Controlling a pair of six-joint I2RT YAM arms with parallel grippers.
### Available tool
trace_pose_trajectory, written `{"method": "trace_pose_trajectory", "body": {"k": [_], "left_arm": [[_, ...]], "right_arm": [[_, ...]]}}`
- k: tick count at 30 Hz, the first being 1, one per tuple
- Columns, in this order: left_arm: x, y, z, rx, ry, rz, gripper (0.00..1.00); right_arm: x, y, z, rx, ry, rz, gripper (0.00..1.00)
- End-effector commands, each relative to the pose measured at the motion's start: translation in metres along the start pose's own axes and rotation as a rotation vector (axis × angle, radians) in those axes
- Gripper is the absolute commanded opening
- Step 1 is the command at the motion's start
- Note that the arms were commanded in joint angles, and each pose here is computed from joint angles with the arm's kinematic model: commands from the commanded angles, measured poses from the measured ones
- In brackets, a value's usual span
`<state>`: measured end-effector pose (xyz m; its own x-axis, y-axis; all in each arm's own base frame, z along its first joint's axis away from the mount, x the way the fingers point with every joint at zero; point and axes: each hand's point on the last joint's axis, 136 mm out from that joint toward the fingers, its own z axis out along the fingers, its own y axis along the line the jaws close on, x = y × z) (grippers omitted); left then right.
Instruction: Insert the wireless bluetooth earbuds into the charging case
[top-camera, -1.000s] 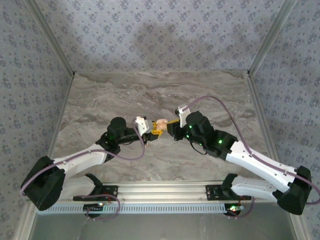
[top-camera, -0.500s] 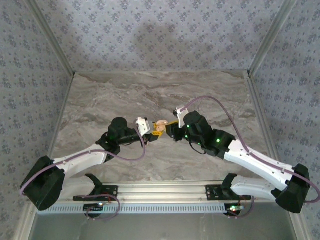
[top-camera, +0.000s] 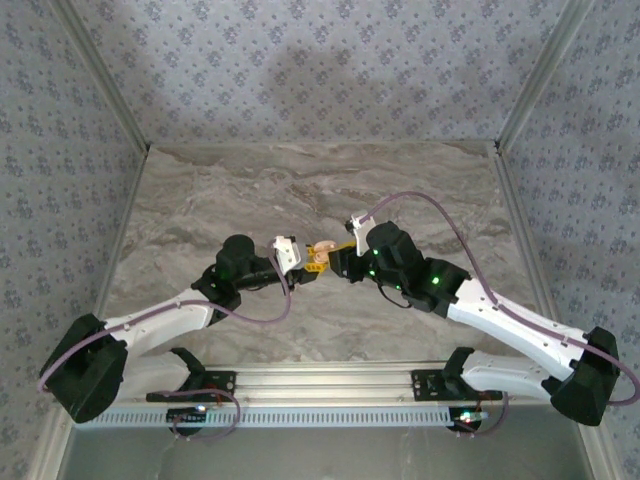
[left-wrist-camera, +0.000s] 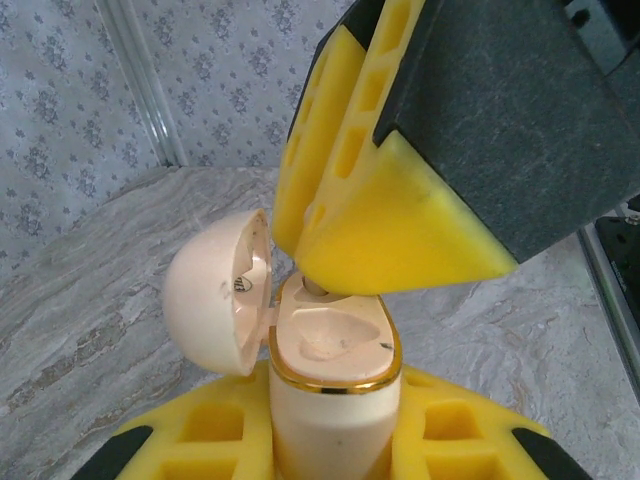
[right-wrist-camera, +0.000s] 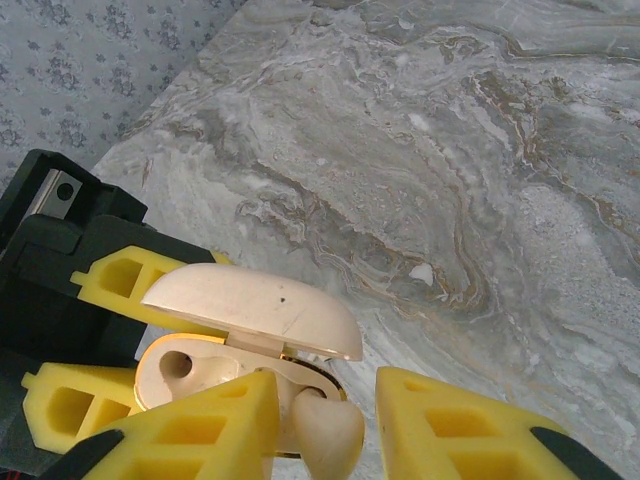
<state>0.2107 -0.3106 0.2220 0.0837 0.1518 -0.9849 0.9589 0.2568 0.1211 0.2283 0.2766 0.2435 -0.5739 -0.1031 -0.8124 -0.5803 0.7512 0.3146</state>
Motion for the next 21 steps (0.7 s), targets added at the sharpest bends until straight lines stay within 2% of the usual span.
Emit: {"method": "trace_pose_trajectory", "body": {"k": [1, 21], "left_arm": [[-0.032, 0.001, 0.0, 0.0, -0.082, 0.06, 0.13], [-0.026, 0.004, 0.008, 0.001, -0.114, 0.023, 0.13]], "right_arm": [[-0.012, 0.011, -0.011, -0.051, -0.023, 0.006, 0.37], [-0.022, 0.006, -0.016, -0.052, -0.049, 0.021, 0.5]]}}
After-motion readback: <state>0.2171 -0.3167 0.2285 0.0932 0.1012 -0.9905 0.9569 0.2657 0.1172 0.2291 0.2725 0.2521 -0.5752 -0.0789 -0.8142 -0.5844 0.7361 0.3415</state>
